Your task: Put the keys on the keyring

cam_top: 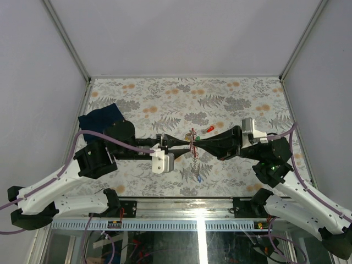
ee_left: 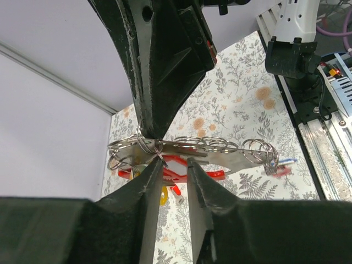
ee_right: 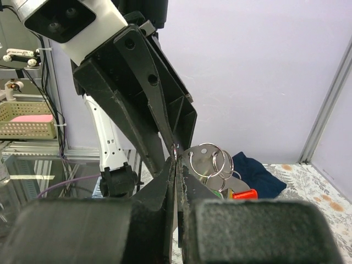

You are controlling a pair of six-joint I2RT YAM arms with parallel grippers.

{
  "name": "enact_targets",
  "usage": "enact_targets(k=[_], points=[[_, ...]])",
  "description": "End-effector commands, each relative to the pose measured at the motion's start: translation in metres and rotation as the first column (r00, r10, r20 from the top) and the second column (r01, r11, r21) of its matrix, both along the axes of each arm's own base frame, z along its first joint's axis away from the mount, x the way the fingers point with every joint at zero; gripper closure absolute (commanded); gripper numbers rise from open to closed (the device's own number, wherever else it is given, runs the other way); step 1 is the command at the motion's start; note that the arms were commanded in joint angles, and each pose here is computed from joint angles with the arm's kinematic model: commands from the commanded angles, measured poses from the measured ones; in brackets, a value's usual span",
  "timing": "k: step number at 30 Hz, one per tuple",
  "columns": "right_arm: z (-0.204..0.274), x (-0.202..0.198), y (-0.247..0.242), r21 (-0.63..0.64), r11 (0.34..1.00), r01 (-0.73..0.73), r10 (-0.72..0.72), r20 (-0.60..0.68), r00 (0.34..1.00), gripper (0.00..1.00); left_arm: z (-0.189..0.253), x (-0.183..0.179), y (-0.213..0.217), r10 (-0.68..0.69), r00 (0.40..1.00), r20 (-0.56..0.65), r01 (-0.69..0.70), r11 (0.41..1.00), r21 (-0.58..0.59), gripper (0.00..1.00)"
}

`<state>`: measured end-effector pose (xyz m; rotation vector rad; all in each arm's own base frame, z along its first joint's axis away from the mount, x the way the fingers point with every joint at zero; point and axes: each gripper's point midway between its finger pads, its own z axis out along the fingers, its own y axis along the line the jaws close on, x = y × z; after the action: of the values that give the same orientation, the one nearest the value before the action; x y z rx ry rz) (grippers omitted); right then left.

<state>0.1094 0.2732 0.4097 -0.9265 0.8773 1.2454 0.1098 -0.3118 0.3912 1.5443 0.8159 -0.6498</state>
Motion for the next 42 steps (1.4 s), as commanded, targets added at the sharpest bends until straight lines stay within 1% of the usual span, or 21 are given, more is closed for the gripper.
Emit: enact_targets(k=[1,4,11,17,22,27,34,35,38,40,42], points=[[0.030,-0.005,-0.013,0.100,0.994,0.034,-0.044,0.105,0.993,1.00,0.024,-0.011,0.001,-0.031,1.000,0.005,0.032,0.991,-0.130,0.74],[0.027,-0.009,-0.012,0.080,0.997,0.017,-0.027,0.127,0.992,1.00,0.033,-0.015,0.003,-0.042,0.999,-0.002,0.041,0.980,-0.193,0.70],[0.026,-0.015,-0.011,0.056,0.998,-0.009,0.001,0.148,0.989,1.00,0.040,-0.017,0.003,-0.049,0.998,-0.025,0.040,0.963,-0.265,0.70],[0.026,-0.018,-0.011,0.049,0.999,-0.022,0.014,0.154,0.988,1.00,0.039,-0.022,-0.004,-0.091,0.995,-0.028,0.080,0.961,-0.265,0.70],[0.026,-0.019,-0.012,0.044,0.999,-0.023,0.016,0.161,0.987,1.00,0.034,-0.022,-0.007,-0.101,0.994,-0.033,0.090,0.967,-0.237,0.76],[0.026,-0.022,-0.013,0.040,0.999,-0.032,0.025,0.170,0.985,1.00,0.030,-0.020,-0.007,-0.090,0.995,-0.039,0.079,0.972,-0.220,0.78],[0.024,-0.024,-0.012,0.029,0.999,-0.043,0.037,0.178,0.983,1.00,0.030,-0.018,-0.009,-0.086,0.995,-0.046,0.074,0.976,-0.207,0.99],[0.022,-0.023,-0.011,0.024,0.999,-0.042,0.037,0.177,0.984,1.00,0.030,-0.018,-0.009,-0.087,0.995,-0.047,0.076,0.976,-0.206,1.00],[0.019,-0.021,-0.011,0.009,0.999,-0.031,0.028,0.180,0.983,1.00,0.030,-0.018,-0.010,-0.086,0.995,-0.051,0.074,0.978,-0.192,1.00],[0.015,-0.019,-0.012,-0.010,1.000,-0.011,0.013,0.191,0.982,0.96,0.028,-0.017,-0.008,-0.076,0.996,-0.052,0.066,0.984,-0.167,1.00],[0.009,-0.017,-0.013,-0.049,0.999,0.014,-0.004,0.199,0.980,0.85,0.024,-0.013,-0.005,-0.050,0.997,-0.054,0.043,0.991,-0.130,1.00]])
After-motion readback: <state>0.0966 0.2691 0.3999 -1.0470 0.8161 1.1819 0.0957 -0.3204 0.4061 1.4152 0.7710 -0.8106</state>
